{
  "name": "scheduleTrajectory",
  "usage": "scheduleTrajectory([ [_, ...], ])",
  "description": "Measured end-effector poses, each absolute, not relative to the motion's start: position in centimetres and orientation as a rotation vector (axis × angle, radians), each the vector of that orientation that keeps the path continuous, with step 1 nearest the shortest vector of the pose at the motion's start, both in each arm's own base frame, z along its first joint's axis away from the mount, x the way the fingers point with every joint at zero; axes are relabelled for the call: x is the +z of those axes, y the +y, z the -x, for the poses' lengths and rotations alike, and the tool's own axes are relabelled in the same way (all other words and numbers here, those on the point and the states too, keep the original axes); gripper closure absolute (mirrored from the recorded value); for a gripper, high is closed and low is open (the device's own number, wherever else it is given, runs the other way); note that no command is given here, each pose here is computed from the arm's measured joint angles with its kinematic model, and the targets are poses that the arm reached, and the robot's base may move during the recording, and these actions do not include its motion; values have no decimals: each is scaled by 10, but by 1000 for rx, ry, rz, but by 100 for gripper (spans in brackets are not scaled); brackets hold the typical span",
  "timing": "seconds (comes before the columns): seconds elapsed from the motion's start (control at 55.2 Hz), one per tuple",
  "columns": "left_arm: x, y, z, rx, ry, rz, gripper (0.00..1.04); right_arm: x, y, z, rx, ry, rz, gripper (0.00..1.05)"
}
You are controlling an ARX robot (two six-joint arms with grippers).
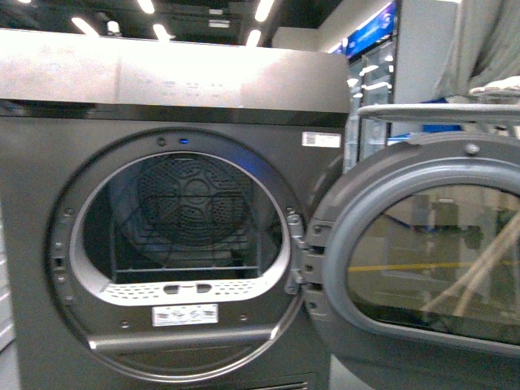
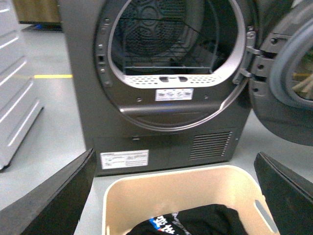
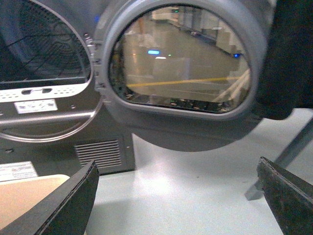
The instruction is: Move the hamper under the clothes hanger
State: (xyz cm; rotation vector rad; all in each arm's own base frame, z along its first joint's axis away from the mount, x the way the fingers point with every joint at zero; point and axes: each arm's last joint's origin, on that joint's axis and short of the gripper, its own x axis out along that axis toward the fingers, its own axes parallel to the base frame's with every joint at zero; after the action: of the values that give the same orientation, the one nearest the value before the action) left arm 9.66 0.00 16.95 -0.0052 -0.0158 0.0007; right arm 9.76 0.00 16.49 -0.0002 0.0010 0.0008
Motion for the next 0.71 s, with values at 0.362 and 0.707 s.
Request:
scheduleTrajectory([
  [0.362,170,0,-97,4,-17,5,7,165,0,-98,7,1,0,8],
  [0.707,170,0,-97,0,-17,5,7,165,0,-98,1,1,0,8],
])
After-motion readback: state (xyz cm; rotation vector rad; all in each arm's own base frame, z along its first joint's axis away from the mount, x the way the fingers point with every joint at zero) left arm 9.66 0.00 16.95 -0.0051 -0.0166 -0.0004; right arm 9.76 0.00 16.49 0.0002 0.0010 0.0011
